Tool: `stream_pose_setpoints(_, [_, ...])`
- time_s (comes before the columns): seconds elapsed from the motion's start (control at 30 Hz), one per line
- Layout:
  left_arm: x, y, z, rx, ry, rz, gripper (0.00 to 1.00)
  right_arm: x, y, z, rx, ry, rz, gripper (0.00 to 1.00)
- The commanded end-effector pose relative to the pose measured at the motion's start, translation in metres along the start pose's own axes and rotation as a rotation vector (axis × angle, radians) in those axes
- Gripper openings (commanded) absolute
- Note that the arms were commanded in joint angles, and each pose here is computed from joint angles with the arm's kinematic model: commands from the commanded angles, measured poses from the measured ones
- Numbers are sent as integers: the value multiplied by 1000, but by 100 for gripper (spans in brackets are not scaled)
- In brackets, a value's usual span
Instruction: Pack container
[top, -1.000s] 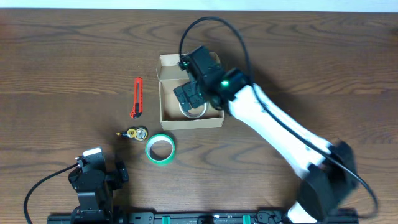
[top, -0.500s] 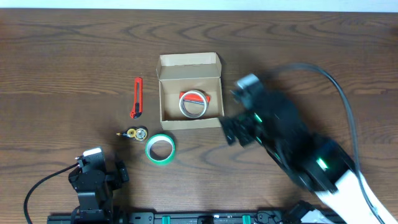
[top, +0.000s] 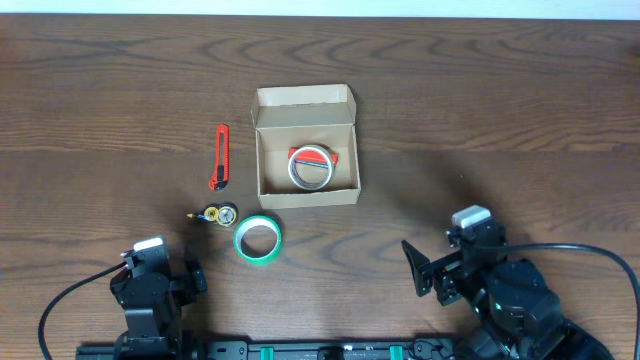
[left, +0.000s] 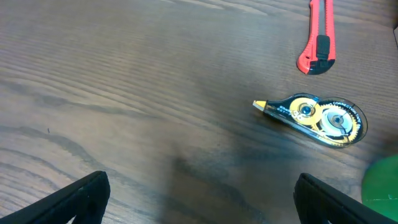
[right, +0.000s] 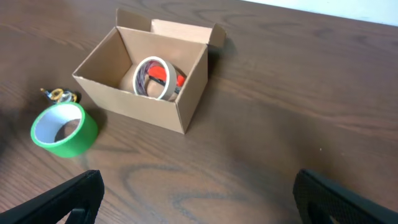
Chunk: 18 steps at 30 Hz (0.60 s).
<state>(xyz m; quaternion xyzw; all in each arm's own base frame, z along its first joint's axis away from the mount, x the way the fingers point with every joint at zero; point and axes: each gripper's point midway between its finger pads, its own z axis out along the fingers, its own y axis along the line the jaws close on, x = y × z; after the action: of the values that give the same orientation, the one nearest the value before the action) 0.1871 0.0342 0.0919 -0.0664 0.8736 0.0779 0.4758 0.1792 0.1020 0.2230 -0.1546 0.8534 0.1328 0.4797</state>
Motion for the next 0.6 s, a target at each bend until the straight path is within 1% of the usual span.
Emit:
stream_pose_setpoints(0.0, [19,2,5,-13,57,25,95,5,-2,1,11,3,14,99])
stream_pose_setpoints(0.3, [19,2,5,-12,57,25,95,6,-2,2,12,10,12,99])
stream_pose_setpoints(0.57, [19,2,5,-12,57,25,95,19,-5,1,24,60,0,99])
